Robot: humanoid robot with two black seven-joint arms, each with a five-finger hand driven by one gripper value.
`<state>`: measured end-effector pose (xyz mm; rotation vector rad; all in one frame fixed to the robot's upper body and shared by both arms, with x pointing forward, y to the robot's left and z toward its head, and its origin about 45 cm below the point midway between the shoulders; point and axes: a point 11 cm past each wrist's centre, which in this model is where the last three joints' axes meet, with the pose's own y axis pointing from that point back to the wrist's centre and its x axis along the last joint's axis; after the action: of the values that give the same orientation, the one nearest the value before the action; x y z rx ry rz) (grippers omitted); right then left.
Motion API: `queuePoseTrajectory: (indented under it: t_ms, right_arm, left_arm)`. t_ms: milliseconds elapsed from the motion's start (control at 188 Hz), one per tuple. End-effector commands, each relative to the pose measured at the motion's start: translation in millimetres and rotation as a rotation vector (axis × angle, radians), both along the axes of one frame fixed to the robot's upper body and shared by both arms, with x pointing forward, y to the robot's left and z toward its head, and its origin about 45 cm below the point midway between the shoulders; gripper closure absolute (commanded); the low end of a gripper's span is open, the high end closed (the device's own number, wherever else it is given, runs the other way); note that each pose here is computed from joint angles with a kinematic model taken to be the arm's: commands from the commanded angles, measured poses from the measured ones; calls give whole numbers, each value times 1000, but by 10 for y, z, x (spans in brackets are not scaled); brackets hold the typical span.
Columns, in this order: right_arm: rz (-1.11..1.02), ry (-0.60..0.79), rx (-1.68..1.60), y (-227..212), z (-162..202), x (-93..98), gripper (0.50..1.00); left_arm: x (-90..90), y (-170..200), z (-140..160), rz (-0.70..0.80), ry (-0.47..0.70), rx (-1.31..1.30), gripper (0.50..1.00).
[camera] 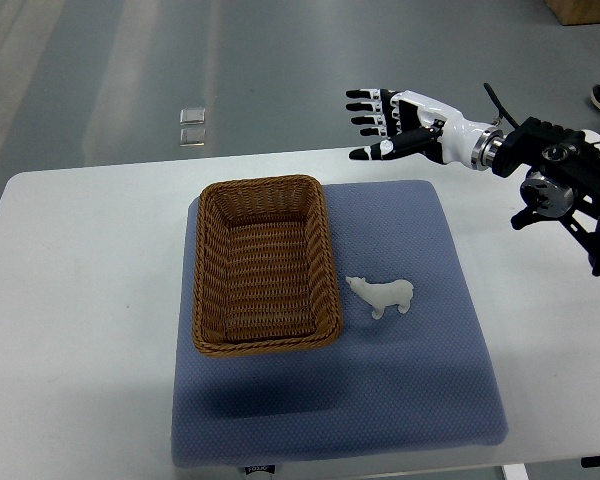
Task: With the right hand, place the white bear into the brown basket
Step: 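Swing the right hand down and over toward the white bear figurine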
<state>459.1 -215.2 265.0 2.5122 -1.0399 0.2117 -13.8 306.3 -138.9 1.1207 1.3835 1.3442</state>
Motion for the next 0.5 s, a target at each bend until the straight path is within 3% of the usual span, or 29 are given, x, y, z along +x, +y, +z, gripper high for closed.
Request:
queuePoseTrajectory:
  t_ms: [0,111,281,372,494]
  right_arm:
    - [124,-11,-269,-84,137,-52,568]
    - [218,-20,-454,-131,442,-104,568]
    - [413,-83,-601,18,1014,-486,568]
    - [450,-87,-611,37,1040,-629,568]
    - [450,-54,-631,-29,921,-657,568]
  left_arm:
    - [2,-6,0,0,-1,-3,500]
    - [15,-69,0,-1,-5,-21,500]
    - [33,-145,1,0,-10,-42,500]
    - [33,-150,1,-4,-10,-43,500]
    - [31,-145,1,-3,-9,-42,500]
